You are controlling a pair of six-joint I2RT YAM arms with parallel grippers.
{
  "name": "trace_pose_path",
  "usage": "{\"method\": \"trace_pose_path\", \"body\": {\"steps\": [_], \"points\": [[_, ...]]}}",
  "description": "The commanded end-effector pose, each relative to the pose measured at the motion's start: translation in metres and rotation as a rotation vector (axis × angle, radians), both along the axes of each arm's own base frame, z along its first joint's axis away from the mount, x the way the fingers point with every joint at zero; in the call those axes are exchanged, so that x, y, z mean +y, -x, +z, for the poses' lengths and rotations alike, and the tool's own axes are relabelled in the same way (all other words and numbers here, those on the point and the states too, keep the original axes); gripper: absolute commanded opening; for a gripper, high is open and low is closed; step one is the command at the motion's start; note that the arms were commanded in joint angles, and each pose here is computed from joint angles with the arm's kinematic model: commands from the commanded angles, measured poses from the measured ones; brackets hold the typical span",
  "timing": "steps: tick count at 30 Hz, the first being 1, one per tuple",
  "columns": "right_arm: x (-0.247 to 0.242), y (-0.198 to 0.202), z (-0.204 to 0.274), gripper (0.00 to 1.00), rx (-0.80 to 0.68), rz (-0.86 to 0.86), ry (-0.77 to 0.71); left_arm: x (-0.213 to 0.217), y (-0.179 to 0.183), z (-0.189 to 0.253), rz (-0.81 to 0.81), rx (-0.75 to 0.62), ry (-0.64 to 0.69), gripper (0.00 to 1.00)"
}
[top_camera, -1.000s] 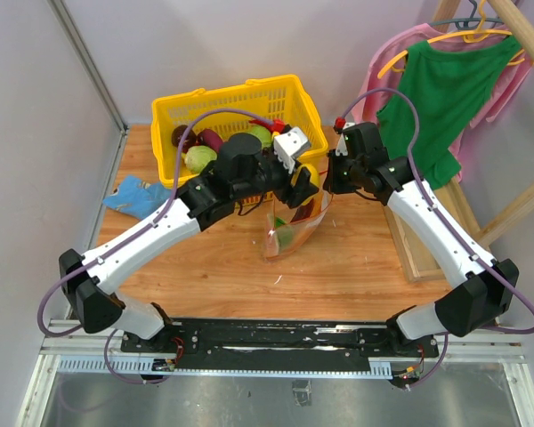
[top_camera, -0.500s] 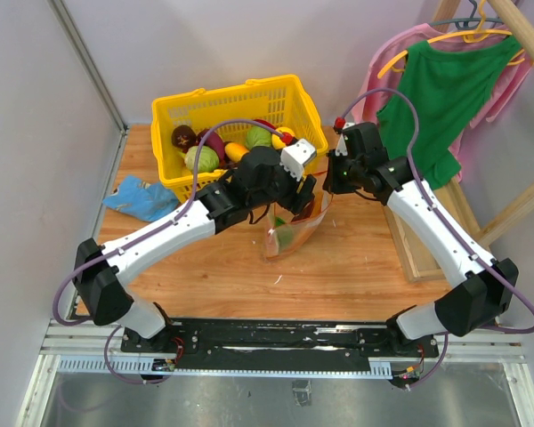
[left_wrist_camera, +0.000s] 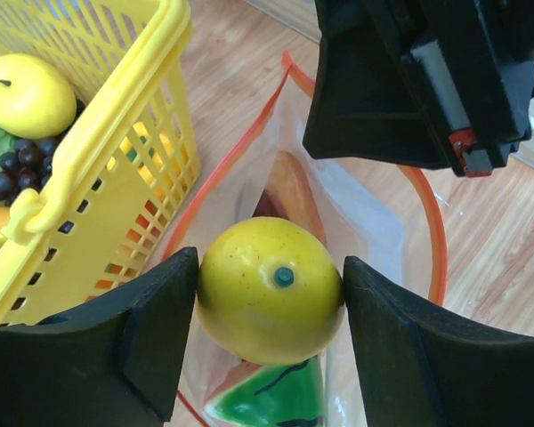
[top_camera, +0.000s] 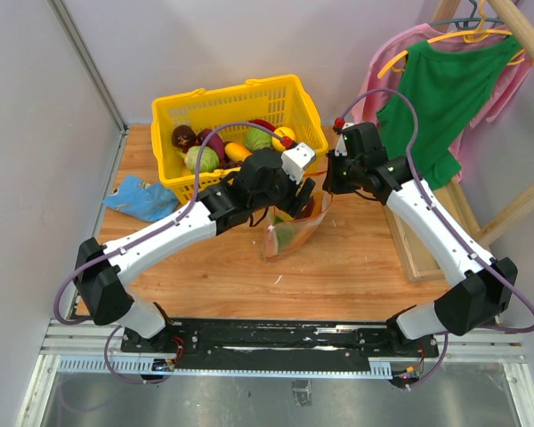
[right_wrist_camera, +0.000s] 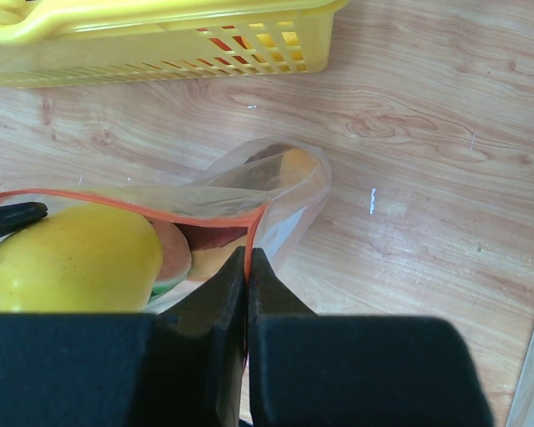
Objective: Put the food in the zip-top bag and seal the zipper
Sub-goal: Place the fake fruit in the zipper food storage bag.
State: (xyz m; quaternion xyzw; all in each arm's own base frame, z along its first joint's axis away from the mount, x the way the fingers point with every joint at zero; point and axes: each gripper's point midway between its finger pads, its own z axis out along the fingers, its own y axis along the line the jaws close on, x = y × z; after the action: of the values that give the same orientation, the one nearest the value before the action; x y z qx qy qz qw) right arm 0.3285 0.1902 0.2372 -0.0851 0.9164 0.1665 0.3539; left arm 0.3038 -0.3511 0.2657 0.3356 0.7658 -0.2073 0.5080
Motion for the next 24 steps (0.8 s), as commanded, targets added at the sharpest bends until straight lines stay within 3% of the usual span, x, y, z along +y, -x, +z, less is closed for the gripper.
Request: {"method": "trace_pose_path", "body": {"steps": [1,15,24], "points": [[-0.004,-0.006,0.003,0.04,-0.007,-0.017,-0.002,0.001,0.004,-0.009,-0.009,-0.007,-0.037,0.7],[-0.004,-0.006,0.003,0.05,-0.007,-0.019,-0.002,-0.001,0.009,0.015,-0.011,-0.009,0.017,0.8],[-0.007,-0.005,0.003,0.05,-0.013,-0.021,0.008,0.029,-0.02,0.051,0.153,-0.069,0.051,0.86]]}}
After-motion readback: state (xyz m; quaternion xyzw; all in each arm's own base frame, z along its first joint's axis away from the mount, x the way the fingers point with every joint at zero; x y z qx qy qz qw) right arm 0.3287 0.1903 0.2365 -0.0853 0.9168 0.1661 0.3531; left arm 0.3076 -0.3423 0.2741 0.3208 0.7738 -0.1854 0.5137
